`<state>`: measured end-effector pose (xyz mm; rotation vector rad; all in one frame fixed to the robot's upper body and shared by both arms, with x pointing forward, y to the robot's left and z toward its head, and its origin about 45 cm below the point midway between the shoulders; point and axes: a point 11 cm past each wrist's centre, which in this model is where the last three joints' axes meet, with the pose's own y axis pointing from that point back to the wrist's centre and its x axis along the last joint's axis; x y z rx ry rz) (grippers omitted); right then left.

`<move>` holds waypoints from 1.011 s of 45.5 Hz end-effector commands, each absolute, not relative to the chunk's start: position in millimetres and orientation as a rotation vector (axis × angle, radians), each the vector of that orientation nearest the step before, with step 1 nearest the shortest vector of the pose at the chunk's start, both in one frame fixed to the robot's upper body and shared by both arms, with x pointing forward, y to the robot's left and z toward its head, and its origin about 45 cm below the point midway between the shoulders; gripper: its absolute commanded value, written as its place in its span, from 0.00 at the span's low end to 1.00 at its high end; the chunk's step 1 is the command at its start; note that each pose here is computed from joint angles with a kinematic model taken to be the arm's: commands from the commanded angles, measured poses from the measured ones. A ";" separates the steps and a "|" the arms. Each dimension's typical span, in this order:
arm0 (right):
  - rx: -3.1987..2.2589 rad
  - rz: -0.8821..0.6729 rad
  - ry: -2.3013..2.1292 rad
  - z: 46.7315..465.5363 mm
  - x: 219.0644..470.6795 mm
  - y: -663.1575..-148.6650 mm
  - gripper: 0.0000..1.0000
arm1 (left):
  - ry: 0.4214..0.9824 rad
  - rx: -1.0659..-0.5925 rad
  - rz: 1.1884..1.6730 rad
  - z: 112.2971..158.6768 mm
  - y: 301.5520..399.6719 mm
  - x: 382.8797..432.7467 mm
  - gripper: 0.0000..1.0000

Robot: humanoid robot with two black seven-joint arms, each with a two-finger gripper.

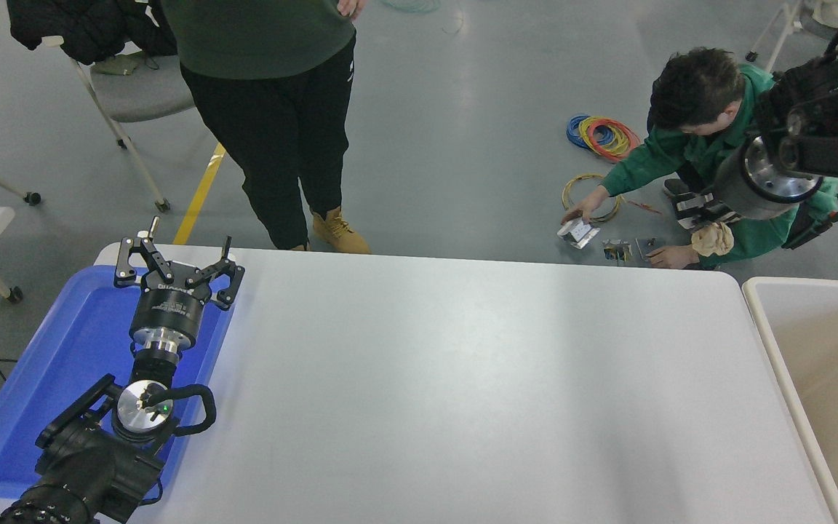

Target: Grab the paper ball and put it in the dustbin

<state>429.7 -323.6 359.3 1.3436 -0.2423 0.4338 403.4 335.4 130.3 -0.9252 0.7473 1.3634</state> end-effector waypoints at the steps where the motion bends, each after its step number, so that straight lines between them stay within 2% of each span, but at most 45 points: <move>1: 1.341 0.437 -0.229 388.6 423.1 -318.7 0.00 | 0.748 -0.924 1.364 129.9 335.7 403.0 1.00; 14: 1.319 0.441 -0.211 387.2 423.1 -322.5 0.00 | 0.748 -0.924 1.364 129.9 335.7 403.0 1.00; 20: 1.311 0.415 -0.223 376.8 422.0 -341.3 0.00 | 0.747 -0.925 1.363 130.5 335.5 403.5 1.00; 29: 1.235 0.347 -0.280 357.1 418.5 -411.3 0.00 | 0.747 -0.925 1.363 130.5 335.5 403.5 1.00; 46: 1.009 0.236 -0.444 309.7 395.9 -550.6 0.00 | 0.747 -0.925 1.363 130.5 335.5 403.5 1.00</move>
